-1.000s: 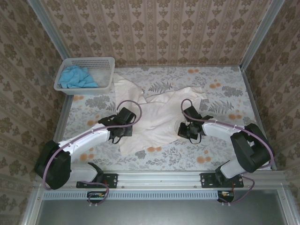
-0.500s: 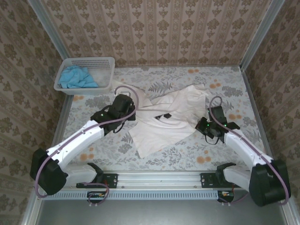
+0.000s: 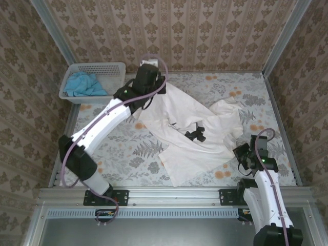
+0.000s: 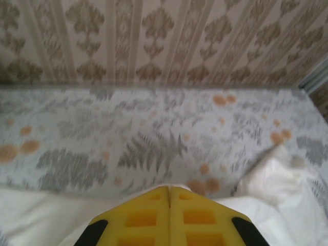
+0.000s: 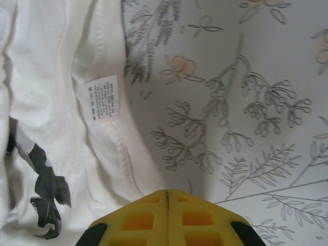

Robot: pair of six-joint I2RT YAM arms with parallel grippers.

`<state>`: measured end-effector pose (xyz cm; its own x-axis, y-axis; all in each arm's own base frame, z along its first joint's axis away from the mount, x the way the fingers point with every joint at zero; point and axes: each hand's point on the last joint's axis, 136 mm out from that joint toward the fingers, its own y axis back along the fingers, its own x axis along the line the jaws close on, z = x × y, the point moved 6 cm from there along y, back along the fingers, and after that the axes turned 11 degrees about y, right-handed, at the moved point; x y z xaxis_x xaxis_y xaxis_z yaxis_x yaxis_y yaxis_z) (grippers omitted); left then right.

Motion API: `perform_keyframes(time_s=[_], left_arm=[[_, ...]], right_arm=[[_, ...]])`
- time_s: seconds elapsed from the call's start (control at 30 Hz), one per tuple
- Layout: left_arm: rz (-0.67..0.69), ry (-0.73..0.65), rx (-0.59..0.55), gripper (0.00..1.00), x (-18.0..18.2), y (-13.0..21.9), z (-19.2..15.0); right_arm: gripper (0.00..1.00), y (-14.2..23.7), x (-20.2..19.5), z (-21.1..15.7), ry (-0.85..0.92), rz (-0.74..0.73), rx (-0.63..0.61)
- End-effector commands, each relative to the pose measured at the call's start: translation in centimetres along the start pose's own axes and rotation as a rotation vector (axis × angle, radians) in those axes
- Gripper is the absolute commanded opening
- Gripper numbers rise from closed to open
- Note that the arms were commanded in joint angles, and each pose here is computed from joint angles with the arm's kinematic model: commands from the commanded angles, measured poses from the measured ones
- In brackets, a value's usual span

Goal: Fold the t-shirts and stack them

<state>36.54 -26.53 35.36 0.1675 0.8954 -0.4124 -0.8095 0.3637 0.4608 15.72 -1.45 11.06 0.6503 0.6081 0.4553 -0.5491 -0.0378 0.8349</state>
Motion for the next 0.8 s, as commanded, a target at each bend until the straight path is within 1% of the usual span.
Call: perform_keyframes(time_s=[0.0, 0.1, 0.2, 0.23, 0.27, 0.3, 0.4, 0.43, 0.47, 0.5, 0.53, 0.57, 0.6, 0.63, 0.7, 0.77], left_arm=[[0.001, -0.039, 0.001, 0.00, 0.8, -3.8, 2.9], [-0.013, -0.052, -0.007, 0.00, 1.7, -8.6, 5.5], [-0.048, -0.037, 0.007, 0.00, 3.5, -13.8, 7.1], [-0.056, -0.035, 0.001, 0.00, 3.7, -15.5, 7.1], [-0.029, -0.012, -0.031, 0.00, 6.3, -17.4, 8.2], [-0.037, -0.017, -0.065, 0.00, 7.3, -19.2, 8.6], [0.015, -0.046, -0.205, 0.00, 9.9, -22.2, 9.9], [0.025, -0.046, -0.236, 0.06, 10.4, -22.7, 10.1], [0.058, -0.040, -0.272, 0.21, 11.1, -22.7, 10.7], [0.074, -0.041, -0.299, 0.23, 11.4, -22.3, 11.4], [0.084, -0.045, -0.316, 0.23, 11.5, -21.8, 12.0], [0.101, -0.037, -0.336, 0.26, 11.6, -20.9, 12.8], [0.106, -0.031, -0.344, 0.37, 11.4, -19.9, 13.4], [0.099, -0.035, -0.341, 0.46, 11.0, -19.1, 13.8], [0.096, -0.055, -0.322, 0.49, 9.8, -17.0, 14.3], [0.100, -0.073, -0.280, 0.53, 8.4, -14.9, 13.9]], right_arm=[[0.00, -0.2, -1.0, -0.6, -0.060, -0.036, 0.020], [0.00, -0.3, -1.0, 0.0, -0.066, -0.052, -0.005], [0.00, -0.9, -1.0, 0.2, -0.075, -0.053, -0.009], [0.00, -1.2, -1.1, 0.2, -0.079, -0.054, -0.004], [0.00, -1.6, -1.2, 0.2, -0.081, -0.063, 0.007], [0.00, -1.8, -1.2, 0.2, -0.083, -0.069, 0.014], [0.00, -2.1, -1.2, 0.4, -0.070, -0.079, 0.014], [0.00, -2.0, -1.1, 0.6, -0.057, -0.085, 0.007], [0.00, -1.8, -0.9, 0.9, -0.041, -0.089, -0.004], [0.00, -1.5, -0.8, 1.2, -0.031, -0.094, -0.013], [0.00, -1.2, -0.8, 1.4, -0.022, -0.103, -0.020], [0.00, -0.9, -0.7, 1.6, -0.007, -0.108, -0.034], [0.01, -0.6, -0.7, 1.8, -0.001, -0.113, -0.044], [0.08, -0.4, -0.7, 1.9, 0.003, -0.116, -0.054], [0.22, -0.2, -0.6, 2.1, 0.009, -0.113, -0.078], [0.38, 0.0, -0.3, 2.6, 0.027, -0.109, -0.101]])
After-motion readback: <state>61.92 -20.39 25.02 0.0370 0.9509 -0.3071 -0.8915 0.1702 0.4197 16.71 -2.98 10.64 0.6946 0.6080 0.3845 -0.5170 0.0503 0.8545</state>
